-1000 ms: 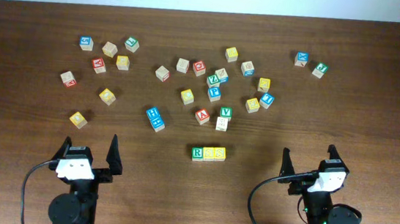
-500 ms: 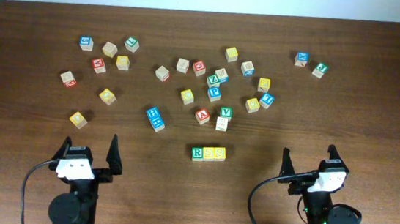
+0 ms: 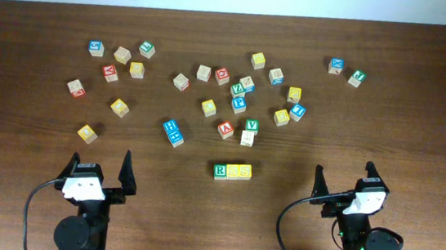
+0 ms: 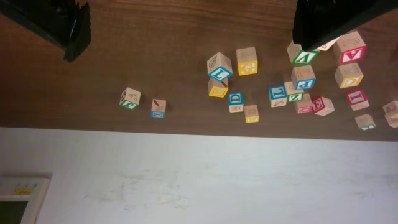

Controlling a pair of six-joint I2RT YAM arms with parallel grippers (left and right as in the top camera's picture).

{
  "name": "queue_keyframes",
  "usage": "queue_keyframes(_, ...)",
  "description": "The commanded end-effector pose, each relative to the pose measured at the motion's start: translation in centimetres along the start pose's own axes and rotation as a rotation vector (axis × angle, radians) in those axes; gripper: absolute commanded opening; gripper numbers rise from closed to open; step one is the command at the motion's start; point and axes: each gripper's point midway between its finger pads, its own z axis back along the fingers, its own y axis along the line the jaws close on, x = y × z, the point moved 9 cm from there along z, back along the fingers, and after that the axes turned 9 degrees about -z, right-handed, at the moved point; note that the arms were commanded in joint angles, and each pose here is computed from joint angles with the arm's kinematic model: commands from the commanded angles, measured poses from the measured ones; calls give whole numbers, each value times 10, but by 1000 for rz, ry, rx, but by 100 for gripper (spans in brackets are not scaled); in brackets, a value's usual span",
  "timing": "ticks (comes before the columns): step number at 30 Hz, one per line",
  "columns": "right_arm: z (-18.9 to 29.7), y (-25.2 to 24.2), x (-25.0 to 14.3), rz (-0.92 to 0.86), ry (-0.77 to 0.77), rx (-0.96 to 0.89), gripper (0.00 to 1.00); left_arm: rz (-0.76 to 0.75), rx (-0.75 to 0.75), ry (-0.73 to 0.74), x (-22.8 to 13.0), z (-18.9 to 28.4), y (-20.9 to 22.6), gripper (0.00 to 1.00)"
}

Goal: Spell out RSS

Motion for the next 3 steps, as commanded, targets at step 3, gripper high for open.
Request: queue_keyframes(3,0,-3,-2,6,2,-26,98,6,5,4,-1,0,0,99)
